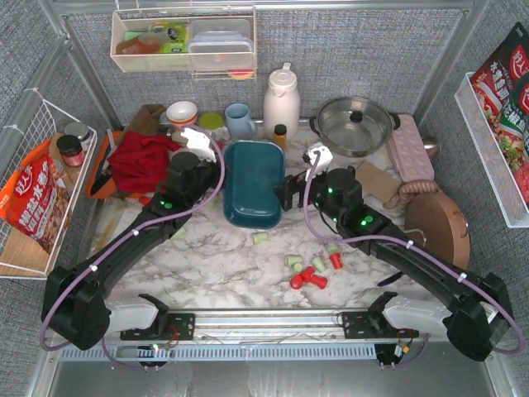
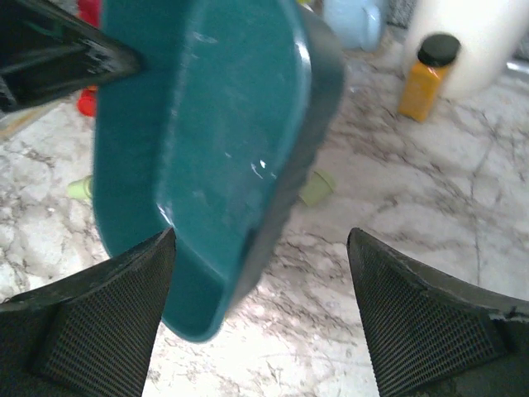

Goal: Mix the coffee capsules in the storage basket

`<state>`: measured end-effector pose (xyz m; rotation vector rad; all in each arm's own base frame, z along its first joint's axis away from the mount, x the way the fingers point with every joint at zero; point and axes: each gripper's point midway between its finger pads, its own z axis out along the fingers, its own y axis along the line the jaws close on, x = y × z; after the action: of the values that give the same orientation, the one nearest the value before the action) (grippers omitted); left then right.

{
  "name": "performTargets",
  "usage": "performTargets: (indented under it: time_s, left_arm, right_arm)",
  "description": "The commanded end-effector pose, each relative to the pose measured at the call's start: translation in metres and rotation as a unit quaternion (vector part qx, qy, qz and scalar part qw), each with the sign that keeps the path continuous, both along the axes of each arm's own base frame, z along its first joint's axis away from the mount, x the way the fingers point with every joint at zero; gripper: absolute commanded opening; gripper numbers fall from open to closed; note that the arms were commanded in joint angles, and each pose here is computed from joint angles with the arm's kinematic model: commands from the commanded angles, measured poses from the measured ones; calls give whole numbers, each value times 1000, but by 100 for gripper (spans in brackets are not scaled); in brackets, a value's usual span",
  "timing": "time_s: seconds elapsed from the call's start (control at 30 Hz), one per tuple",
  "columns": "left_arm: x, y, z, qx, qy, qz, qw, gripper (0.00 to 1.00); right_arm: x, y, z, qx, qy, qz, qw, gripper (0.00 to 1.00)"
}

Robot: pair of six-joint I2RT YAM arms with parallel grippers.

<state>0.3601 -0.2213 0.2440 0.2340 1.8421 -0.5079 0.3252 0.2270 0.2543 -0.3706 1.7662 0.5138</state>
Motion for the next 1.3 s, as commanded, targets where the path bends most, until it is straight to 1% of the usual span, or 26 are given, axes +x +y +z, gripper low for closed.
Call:
performTargets:
  time_s: [0.0,0.07,0.17,0.4,0.47,0.67,0.8,1.0,1.03,1.07,1.1,1.13,1.17,1.27]
  left_arm:
    - [-1,-3,27,-53,-38,0,998,0]
    - [-6,1,27,-64,-42,7,997,0]
    - [-13,5,32,-87,-53,12,995,0]
    - [-16,6,37,-104,-47,14,993,0]
    - [-18,4,37,-110,-45,9,993,0]
    - [-20,3,40,-117,-44,5,992,0]
    - [-21,2,42,-122,-47,3,991,0]
    - [-21,2,41,-119,-46,4,992,0]
    - [-21,2,40,-119,-45,3,992,0]
    - [-20,2,40,-119,-45,4,992,2]
    - [-21,2,40,-119,-45,3,992,6]
    - [-20,2,40,-119,-45,2,992,13]
    - [-21,1,40,-118,-44,2,992,22]
    - [-20,4,41,-117,-45,9,992,59]
  right_arm:
    - [-2,19,33,20,-71,29,997,88]
    - [-4,28,38,27,-85,37,995,87]
    - [-4,42,37,21,-105,39,994,84]
    - [-3,65,18,22,-111,34,993,76]
    - [0,65,11,15,-108,22,994,72]
    - [5,46,3,11,-100,-30,994,55]
    - [7,42,-2,-8,-87,-43,995,50]
    - [8,41,-4,-14,-75,-46,996,23]
    - [8,40,-4,-16,-73,-50,996,15]
    - [8,39,-4,-17,-72,-54,996,7]
    - [9,37,-4,-19,-71,-60,996,0]
    - [10,34,-4,-21,-69,-67,995,0]
    - [11,31,-4,-24,-68,-73,995,0]
    - [15,20,-7,-43,-58,-100,992,0]
